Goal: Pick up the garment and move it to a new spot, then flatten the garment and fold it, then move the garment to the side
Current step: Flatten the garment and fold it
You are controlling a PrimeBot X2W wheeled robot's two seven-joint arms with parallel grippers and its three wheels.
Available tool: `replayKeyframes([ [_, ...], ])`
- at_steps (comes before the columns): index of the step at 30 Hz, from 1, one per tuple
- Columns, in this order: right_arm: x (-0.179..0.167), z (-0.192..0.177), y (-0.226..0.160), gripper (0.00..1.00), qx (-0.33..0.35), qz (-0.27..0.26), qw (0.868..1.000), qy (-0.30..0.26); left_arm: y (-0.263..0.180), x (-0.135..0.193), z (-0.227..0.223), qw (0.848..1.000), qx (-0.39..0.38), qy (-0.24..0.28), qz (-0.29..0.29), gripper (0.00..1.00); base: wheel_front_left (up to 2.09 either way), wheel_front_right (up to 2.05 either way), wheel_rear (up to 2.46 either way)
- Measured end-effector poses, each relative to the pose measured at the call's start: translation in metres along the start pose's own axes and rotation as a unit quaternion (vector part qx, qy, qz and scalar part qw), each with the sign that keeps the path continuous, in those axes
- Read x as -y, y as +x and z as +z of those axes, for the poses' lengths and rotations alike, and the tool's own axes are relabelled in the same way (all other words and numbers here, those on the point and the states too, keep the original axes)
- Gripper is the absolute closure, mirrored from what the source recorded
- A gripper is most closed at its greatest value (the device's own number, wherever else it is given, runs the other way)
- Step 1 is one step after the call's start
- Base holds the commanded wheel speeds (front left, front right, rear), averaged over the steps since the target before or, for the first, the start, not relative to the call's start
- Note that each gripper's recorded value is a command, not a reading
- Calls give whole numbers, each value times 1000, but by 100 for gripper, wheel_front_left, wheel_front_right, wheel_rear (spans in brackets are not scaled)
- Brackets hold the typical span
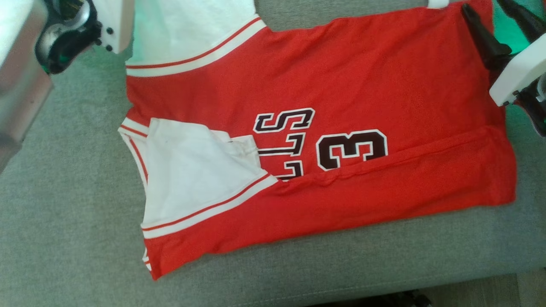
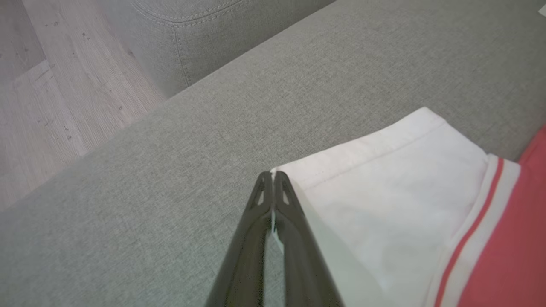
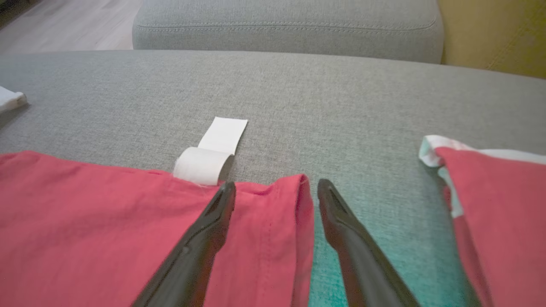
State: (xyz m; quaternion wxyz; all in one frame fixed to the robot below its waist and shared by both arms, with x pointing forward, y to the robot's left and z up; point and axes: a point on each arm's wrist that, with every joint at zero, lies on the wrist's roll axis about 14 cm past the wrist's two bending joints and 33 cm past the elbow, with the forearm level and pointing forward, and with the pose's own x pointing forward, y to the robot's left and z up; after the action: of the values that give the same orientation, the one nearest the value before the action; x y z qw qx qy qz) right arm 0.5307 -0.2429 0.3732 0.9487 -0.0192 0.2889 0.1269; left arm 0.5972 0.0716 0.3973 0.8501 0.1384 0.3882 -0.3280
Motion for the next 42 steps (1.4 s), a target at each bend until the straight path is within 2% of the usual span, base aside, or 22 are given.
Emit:
replayKeyframes([
  [1,-1,-2,2,25,-5,2,1000,2,0,0,-2,1000,-1,-1,-1,100,0,0,0],
  [2,-2,-3,5,55,-8,4,1000,4,0,1,-4,1000,-2,0,-2,100,0,0,0],
  [4,-5,-5,8,100,-13,8,1000,5,0,1,-6,1000,0,2,-1,100,0,0,0],
  [10,-5,4,12,100,7,10,1000,-6,-2,-6,3,999,35,24,15,100,0,0,0],
  [16,5,34,10,100,60,1,998,-3,-16,-17,34,992,113,40,38,100,0,0,0],
  [22,17,61,0,100,109,-11,994,13,-46,-23,76,976,202,64,57,100,0,0,0],
  [27,17,80,-18,100,142,-6,990,15,-85,-19,91,962,246,101,62,100,0,0,0],
  [32,13,55,-35,100,126,-1,992,19,-108,-9,59,963,246,101,53,100,0,0,0],
  [42,9,4,-62,100,85,-5,996,31,-129,67,-53,981,194,-2,-19,100,0,0,0],
])
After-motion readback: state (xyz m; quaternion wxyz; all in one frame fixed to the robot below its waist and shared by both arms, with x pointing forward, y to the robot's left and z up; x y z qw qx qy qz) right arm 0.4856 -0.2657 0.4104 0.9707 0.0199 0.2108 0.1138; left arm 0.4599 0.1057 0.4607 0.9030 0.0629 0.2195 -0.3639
